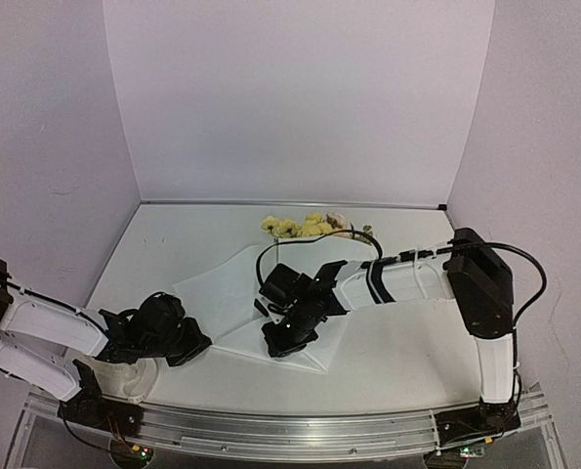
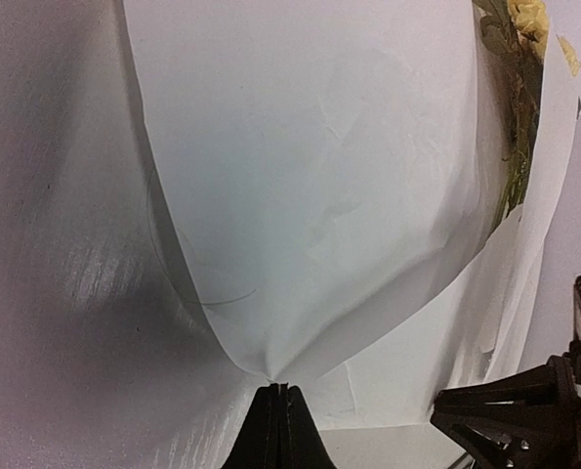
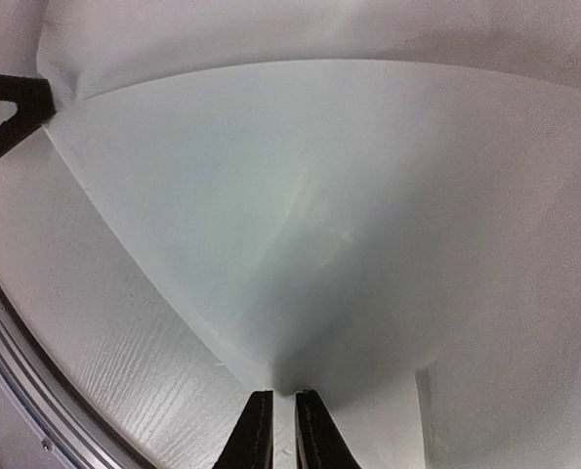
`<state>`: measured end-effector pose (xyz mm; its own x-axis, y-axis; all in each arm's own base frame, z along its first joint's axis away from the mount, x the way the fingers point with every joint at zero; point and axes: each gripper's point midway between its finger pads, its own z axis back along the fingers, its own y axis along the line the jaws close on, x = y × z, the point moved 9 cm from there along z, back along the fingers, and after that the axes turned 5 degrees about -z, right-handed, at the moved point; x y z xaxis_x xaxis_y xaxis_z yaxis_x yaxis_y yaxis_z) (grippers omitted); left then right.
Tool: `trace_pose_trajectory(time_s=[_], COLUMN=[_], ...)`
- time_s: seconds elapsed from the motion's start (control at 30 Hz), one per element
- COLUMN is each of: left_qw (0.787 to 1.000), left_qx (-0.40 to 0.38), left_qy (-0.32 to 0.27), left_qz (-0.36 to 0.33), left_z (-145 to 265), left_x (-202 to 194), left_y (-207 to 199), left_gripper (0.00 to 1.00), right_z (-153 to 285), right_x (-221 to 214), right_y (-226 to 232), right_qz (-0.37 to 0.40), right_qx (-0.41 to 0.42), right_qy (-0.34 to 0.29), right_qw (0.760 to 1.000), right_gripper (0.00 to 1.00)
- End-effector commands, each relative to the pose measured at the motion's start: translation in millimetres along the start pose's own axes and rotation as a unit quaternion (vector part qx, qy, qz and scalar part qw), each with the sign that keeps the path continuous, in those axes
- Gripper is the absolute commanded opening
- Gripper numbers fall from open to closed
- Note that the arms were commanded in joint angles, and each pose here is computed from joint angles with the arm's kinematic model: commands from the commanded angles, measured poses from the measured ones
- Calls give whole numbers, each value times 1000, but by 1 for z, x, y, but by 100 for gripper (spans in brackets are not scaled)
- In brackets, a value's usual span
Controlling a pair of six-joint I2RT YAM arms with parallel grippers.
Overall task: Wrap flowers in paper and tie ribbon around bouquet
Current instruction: Fold the 2/3-folded wrapping paper at the center of the board.
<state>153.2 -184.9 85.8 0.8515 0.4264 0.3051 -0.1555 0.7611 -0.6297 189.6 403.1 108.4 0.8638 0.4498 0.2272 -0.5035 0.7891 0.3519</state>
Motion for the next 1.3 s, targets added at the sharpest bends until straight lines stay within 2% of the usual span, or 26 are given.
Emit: trace_pose_trajectory(time_s=[0.0,0.23,0.47,0.67,1.03,1.27], left_qw=[1000,998,984,972,983,987], left_qx=[-27,-56,-124,-154,-120,-94], left_qy=[-8,-17,-19,-3,-47,-39], left_qz=[-10,-36,-123,-176,-131,-121], left_z=[6,18,32,33,48,43], left_x=[4,8,9,2,9,6], left_y=[-16,-31,-75,-104,-85,-77], left_gripper=[0,0,0,0,0,0], right_z=[-11,-26,-28,-34,-45,-48], right_x=[9,0,-9,-14,-19,-20], right_y=[6,-2,-4,-2,-6,-6], right_qz=[-20,-25,0,26,34,36], right_qx=[13,-7,-41,-76,-89,-86], right_qy=[-7,3,12,18,30,35], right_qw=[1000,1000,999,997,995,995], right_gripper=[8,7,8,9,17,22])
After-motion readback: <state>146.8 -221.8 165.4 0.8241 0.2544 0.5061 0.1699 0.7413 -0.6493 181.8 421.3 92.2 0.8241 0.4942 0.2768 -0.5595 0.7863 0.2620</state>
